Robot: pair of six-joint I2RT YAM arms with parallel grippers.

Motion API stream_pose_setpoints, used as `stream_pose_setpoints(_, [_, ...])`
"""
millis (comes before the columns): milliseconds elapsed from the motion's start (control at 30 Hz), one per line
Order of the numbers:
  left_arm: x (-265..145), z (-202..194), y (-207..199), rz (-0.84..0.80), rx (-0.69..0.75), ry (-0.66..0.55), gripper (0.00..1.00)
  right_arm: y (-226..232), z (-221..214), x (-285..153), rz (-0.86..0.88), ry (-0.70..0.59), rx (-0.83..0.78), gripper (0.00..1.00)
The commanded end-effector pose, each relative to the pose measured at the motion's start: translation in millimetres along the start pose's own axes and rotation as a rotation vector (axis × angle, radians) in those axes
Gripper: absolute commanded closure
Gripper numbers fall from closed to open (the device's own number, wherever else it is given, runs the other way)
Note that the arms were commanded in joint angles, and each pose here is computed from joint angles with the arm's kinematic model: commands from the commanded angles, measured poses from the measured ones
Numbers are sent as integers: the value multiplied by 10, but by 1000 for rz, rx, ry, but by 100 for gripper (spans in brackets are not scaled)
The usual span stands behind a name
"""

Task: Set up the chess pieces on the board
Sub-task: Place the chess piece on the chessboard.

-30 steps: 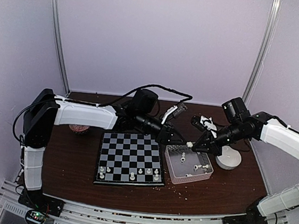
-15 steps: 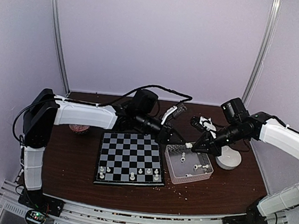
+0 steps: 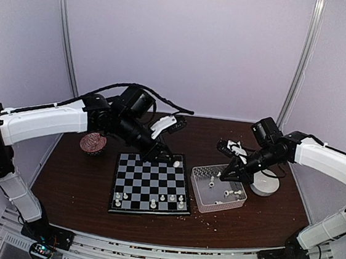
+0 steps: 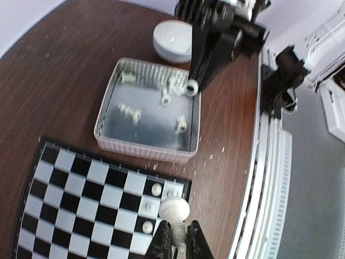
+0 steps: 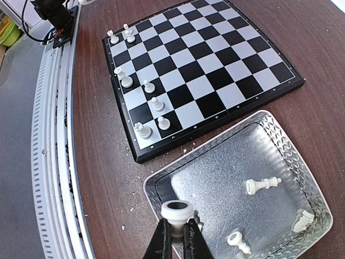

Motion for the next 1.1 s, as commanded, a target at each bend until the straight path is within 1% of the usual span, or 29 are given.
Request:
stream_pose_setpoints(0, [-165,-695,-3,130,-29,342,100,-44,-3,25,-9,4,-1,100])
stream_pose_setpoints(100, [-246,-888,-17,172,-54,414,100,-60,-12,35,-11,11,4,100])
stream_pose_setpoints(167, [-219,-997,-34,162,-73,448,100,-64,-20,43,-12,15,6,100])
stream_pose_setpoints(400, [48,-1339,-39,167,-55,607,100,-67,-33,54,-5,27,14,99])
stream_pose_setpoints(533, [139,-1438,-28,187,-34,662,100,-57,-48,56,-1,29,14,99])
stream_pose_setpoints(900, [403,-1584,-56,163,-30,692,100,-72,-64,76,1,39,21,99])
stream_pose_setpoints(1067, [480,-1635,-29,168,-26,672,98,-67,-58,73,4,39,21,99])
Point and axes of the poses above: each gripper's point midway between its finger pads, its own x axis out along the fingers, its own y axis along the line the jaws close on, z = x × y, the point moved 7 cm from there along -x, back along the fingers, and after that the axes turned 5 degrees about x, right-handed, at the moved point
